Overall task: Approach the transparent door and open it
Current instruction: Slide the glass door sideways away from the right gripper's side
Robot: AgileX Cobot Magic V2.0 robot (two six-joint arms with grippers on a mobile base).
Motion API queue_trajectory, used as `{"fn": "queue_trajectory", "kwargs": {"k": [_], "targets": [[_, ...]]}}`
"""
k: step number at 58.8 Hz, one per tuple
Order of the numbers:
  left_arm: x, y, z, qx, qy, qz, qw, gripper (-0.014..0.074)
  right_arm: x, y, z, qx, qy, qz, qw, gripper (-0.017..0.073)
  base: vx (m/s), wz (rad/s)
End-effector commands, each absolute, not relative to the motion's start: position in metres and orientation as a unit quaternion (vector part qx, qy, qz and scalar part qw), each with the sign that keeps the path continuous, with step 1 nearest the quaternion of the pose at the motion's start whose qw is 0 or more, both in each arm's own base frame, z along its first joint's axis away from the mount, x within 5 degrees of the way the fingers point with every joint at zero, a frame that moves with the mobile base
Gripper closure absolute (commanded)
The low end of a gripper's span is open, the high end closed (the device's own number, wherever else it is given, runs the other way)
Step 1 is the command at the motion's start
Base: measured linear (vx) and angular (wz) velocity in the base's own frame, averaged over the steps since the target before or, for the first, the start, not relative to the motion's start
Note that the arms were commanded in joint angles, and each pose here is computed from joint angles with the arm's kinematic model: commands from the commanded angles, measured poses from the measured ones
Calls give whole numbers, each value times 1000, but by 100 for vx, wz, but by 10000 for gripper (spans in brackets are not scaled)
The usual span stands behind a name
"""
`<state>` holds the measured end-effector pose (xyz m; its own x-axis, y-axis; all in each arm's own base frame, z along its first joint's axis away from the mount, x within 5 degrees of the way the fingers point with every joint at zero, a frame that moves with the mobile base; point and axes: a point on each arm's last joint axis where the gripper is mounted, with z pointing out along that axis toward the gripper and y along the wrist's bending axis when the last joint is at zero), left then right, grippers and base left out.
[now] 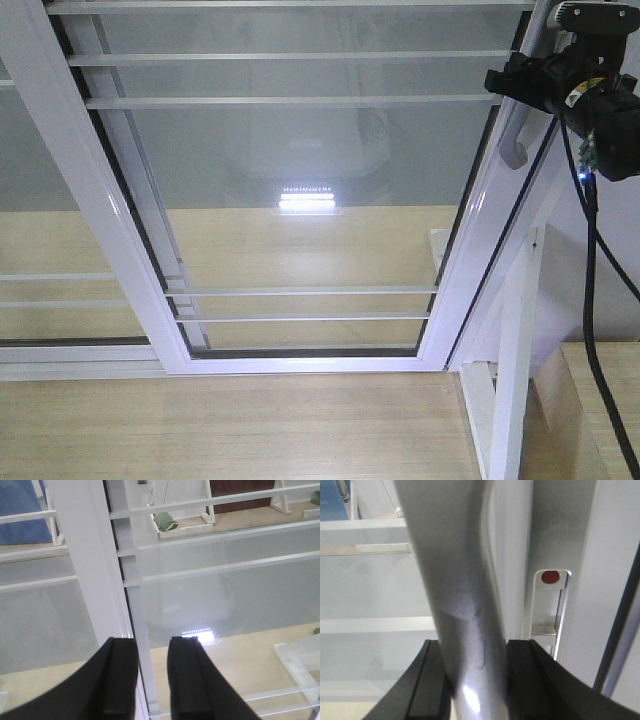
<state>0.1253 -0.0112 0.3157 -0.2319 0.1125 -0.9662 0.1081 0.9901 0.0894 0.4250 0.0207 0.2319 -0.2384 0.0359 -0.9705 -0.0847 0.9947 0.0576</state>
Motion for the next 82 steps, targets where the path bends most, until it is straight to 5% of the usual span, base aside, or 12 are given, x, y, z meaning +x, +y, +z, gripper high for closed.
{"fn": "queue_trajectory", "kwargs": {"k": [1, 82], "targets": [[127, -12, 332, 65, 751, -5, 657, 272, 424, 52, 259, -75, 741, 69, 664, 300, 0, 0], [127, -12, 332, 64, 752, -6, 655, 272, 397, 157, 259, -171, 724, 152, 650, 298, 0, 0]]}}
